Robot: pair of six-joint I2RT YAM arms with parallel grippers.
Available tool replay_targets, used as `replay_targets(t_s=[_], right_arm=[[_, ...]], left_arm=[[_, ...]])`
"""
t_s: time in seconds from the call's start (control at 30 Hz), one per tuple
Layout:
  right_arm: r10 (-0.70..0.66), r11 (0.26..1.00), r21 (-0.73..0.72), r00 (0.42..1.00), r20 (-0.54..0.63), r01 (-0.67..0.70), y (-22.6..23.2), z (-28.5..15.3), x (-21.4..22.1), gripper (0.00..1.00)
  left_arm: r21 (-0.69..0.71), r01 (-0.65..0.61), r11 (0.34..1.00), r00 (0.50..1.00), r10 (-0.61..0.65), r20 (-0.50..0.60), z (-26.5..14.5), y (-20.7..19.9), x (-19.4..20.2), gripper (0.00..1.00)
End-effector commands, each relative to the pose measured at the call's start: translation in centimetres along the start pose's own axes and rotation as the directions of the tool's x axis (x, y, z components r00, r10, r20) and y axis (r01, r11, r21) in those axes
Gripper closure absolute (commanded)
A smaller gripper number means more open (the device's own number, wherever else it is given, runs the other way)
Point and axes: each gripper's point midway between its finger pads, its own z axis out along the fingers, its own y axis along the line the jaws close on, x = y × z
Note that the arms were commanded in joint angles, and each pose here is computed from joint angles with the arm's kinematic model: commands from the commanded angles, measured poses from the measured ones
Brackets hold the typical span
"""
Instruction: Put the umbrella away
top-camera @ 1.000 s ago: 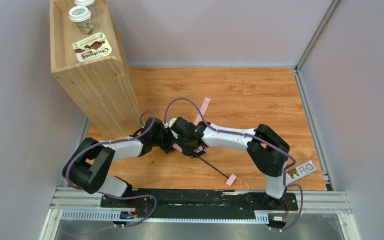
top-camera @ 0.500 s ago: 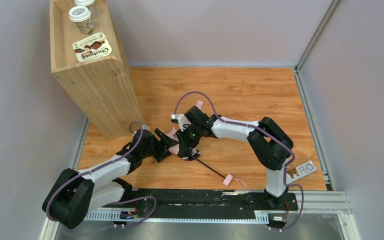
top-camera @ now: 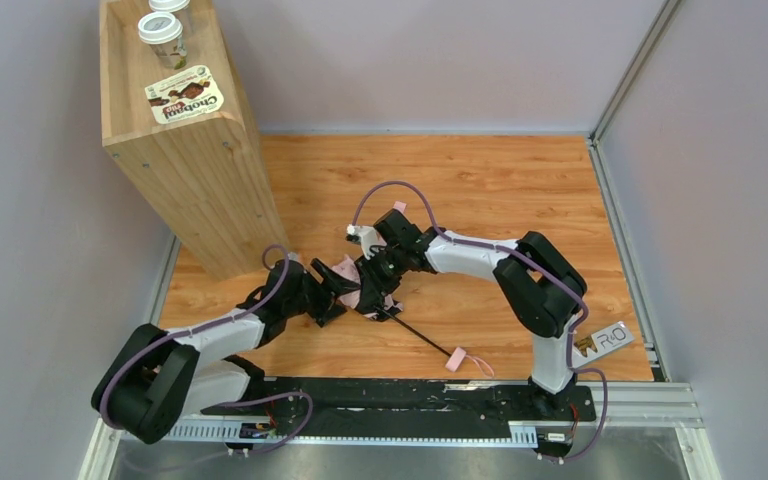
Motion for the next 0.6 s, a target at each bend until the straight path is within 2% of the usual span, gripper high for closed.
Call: replay_targets(t_s=[0.0,0.1,0.13,0.23,0.3,0.37,0.4,0.43,0.5,0.53,0.57], right_arm=[[0.064,0.998,0.013,0.988,-0.142,-0.063,-0.9,0.9,4.4,1.0],[0.043,0.998,-0.028,0.987,-0.154,-0.047,-0.2,0.8,4.3,1.0],[0.03,0.999,-0.04,0.987,-0.159,-0.037,-0.1,0.8,4.3,1.0],[0.003,0.997,-0.069,0.987,-0.16,-0.015,0.5,0.5,3.7,1.0],[-0.002,0.996,-0.093,0.987,-0.16,-0.013,1.0,0.4,3.5,1.0],[-0.007,0.994,-0.105,0.988,-0.153,-0.009,1.3,0.3,3.2,1.0],[-0.008,0.994,-0.108,0.989,-0.15,-0.009,1.4,0.2,3.1,1.0],[-0.011,0.995,-0.104,0.989,-0.15,-0.005,1.4,0.2,3.1,1.0],[-0.015,0.995,-0.102,0.989,-0.149,-0.001,1.6,0.0,3.1,1.0],[-0.017,0.996,-0.094,0.989,-0.144,0.003,1.6,-0.1,3.0,1.0],[-0.02,0.996,-0.088,0.989,-0.144,0.007,1.6,-0.1,3.0,1.0]], left_arm=[[-0.022,0.023,1.0,0.999,-0.021,0.05,1.2,-0.3,-1.3,0.18],[-0.173,0.07,0.982,0.995,-0.056,0.083,2.0,2.3,-1.9,0.18],[-0.254,0.09,0.963,0.994,-0.071,0.081,2.3,3.7,-1.8,0.18],[-0.374,0.099,0.922,0.995,-0.087,0.049,3.1,6.2,-1.1,0.17],[-0.457,0.116,0.882,0.993,-0.111,0.036,3.3,8.7,-0.5,0.25],[-0.452,0.126,0.883,0.992,-0.127,0.029,3.8,10.2,0.0,0.4],[-0.446,0.129,0.886,0.991,-0.131,0.025,3.9,10.4,0.1,0.52],[-0.437,0.117,0.892,0.992,-0.126,0.009,3.9,10.5,0.4,0.57],[-0.446,0.093,0.89,0.994,-0.107,-0.007,3.9,10.7,0.5,0.74],[-0.446,0.087,0.891,0.995,-0.102,-0.011,3.9,10.7,0.5,0.79],[-0.445,0.08,0.892,0.995,-0.098,-0.016,3.9,10.7,0.5,0.9]])
